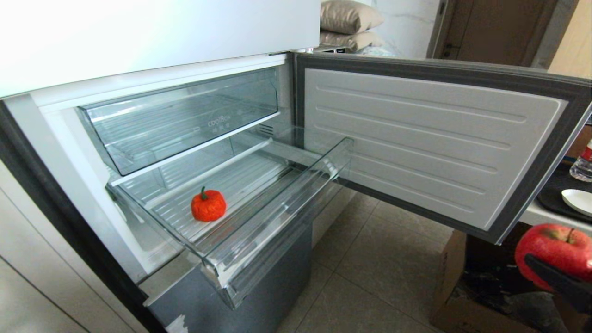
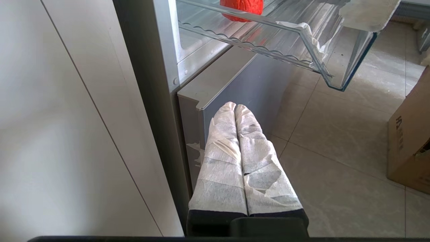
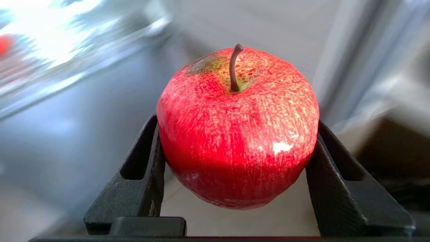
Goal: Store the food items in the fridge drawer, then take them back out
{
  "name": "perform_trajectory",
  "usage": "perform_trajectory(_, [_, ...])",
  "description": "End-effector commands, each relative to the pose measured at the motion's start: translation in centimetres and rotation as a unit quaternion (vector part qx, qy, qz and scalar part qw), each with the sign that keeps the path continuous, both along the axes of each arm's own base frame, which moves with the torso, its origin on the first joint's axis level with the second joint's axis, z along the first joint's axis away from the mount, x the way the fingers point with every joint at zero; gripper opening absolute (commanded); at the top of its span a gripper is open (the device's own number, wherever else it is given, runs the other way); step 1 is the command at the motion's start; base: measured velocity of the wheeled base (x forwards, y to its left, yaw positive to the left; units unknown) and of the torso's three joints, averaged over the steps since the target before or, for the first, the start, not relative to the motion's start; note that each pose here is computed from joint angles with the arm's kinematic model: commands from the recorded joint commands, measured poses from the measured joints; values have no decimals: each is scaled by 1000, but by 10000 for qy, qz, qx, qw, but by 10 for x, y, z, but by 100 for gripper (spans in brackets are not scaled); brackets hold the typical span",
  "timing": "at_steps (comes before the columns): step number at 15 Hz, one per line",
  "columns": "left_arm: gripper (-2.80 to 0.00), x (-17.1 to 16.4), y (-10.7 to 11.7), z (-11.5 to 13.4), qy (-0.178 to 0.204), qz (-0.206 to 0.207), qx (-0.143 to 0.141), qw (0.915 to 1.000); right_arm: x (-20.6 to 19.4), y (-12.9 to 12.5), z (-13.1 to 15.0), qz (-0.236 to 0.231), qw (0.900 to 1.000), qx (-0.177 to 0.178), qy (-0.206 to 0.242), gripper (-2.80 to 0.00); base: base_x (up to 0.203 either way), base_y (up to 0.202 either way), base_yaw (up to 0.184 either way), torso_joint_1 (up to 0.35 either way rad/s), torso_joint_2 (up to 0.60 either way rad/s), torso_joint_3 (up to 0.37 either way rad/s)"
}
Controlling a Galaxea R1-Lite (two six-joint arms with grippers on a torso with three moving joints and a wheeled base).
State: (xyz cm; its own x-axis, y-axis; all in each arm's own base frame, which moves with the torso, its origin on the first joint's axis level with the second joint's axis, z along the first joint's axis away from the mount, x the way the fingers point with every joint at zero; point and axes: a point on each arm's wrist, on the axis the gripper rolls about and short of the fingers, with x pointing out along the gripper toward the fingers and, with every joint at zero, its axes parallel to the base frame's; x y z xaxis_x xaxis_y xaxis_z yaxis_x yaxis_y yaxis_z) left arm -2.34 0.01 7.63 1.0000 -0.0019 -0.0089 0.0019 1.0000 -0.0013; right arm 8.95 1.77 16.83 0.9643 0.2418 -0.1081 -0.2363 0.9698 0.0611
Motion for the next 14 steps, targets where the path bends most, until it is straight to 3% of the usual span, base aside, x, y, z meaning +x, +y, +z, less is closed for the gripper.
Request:
perform_trajectory(1, [-280, 0, 0, 0, 1, 2, -1, 10000, 20, 9, -12, 277, 9977, -42, 615, -280, 0, 0, 0, 0, 0, 0])
perform_trajectory(5, [-280, 0, 0, 0, 1, 2, -1, 10000, 34, 15, -10, 561, 9969, -2, 561, -280, 0, 0, 0, 0, 0, 0])
perform_trajectory(14, [-280, 0, 0, 0, 1, 2, -1, 10000, 43, 15, 1, 441, 9982, 16, 414, -280, 0, 0, 0, 0, 0, 0])
